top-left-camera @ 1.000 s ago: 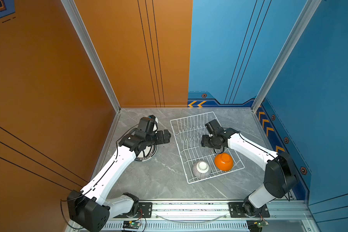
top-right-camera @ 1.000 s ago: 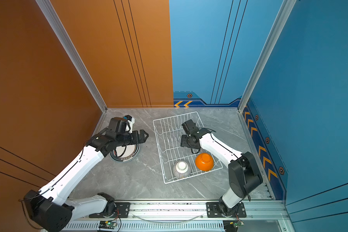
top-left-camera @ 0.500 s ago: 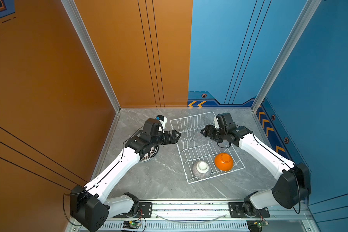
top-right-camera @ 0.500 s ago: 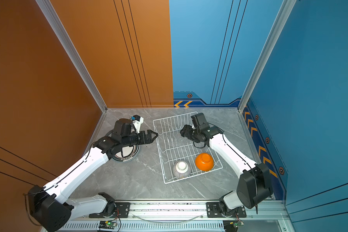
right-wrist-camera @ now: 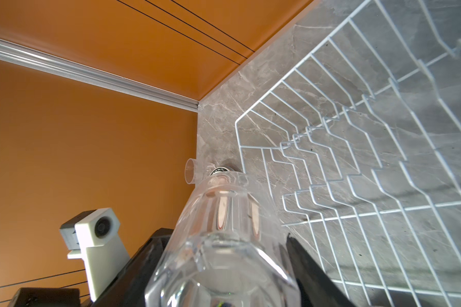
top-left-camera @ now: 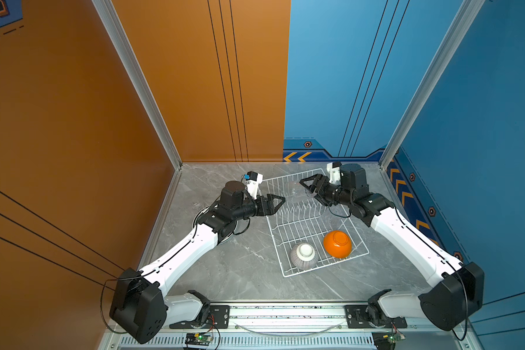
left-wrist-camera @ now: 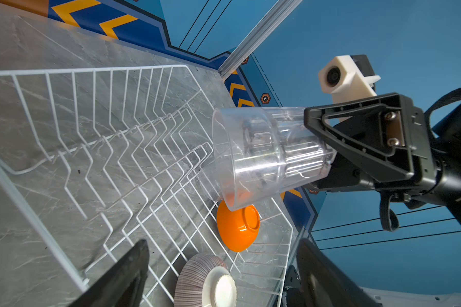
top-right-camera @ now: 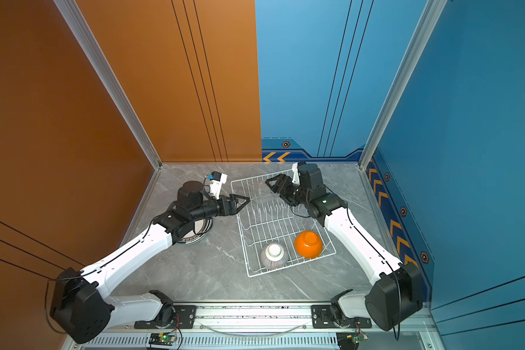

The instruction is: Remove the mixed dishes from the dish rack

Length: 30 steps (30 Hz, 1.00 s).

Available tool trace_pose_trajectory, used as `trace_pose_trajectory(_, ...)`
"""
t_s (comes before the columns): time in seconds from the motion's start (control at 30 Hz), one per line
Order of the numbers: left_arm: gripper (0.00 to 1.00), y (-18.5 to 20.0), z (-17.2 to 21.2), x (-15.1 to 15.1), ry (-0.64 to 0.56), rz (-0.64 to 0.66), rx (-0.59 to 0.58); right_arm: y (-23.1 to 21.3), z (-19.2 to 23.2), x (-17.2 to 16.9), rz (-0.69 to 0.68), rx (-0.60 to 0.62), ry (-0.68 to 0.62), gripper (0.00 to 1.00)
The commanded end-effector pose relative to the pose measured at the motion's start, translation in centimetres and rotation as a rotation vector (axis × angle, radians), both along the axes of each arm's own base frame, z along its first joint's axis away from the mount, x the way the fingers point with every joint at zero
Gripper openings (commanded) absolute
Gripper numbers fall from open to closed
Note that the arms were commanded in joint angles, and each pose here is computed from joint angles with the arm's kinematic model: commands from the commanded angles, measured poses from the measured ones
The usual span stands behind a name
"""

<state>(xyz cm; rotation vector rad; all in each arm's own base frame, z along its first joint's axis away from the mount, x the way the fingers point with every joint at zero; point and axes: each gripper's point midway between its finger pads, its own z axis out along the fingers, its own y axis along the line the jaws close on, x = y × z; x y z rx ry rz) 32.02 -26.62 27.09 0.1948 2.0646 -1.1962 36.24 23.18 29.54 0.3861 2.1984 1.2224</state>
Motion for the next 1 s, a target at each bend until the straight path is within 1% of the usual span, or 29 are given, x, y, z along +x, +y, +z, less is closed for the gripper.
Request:
trace_pose_trajectory(0.0, 0.81, -1.2, 2.2, -0.3, -0.072, -0.055, -0.063, 0.8, 2.6, -0.1, 0.014, 0.106, -0.053, 0.53)
trace_pose_trajectory(0.13, 0.78, -1.6, 2.2, 0.2, -0.087, -0.058, -0.074, 1.1, 3.1, 0.0, 0.016, 0.147, -0.06, 0.53)
trace_pose_trajectory(0.27, 0.73, -2.0, 2.4, 1.0, -0.096, -0.048, -0.104, 1.3, 3.3, -0.1, 0.023, 0.159, -0.063, 0.52)
trace_pose_trajectory(0.33, 0.72, -2.3, 2.5, 1.3, -0.096, -0.049, -0.121, 1.4, 3.6, -0.2, 0.023, 0.171, -0.068, 0.52)
trace_pose_trajectory(0.5, 0.64, -2.8, 3.6, 2.0, -0.125, -0.053, -0.17, 1.7, 4.0, -0.3, 0.034, 0.201, -0.073, 0.52)
trace_pose_trajectory(0.73, 0.55, -3.8, 5.4, 1.9, -0.179, -0.091, -0.221, 2.1, 3.7, -0.4, 0.045, 0.23, -0.065, 0.52)
trace_pose_trajectory(0.97, 0.47, -4.9, 6.1, 1.4, -0.207, -0.136, -0.242, 2.6, 3.8, -0.3, 0.061, 0.287, -0.06, 0.52)
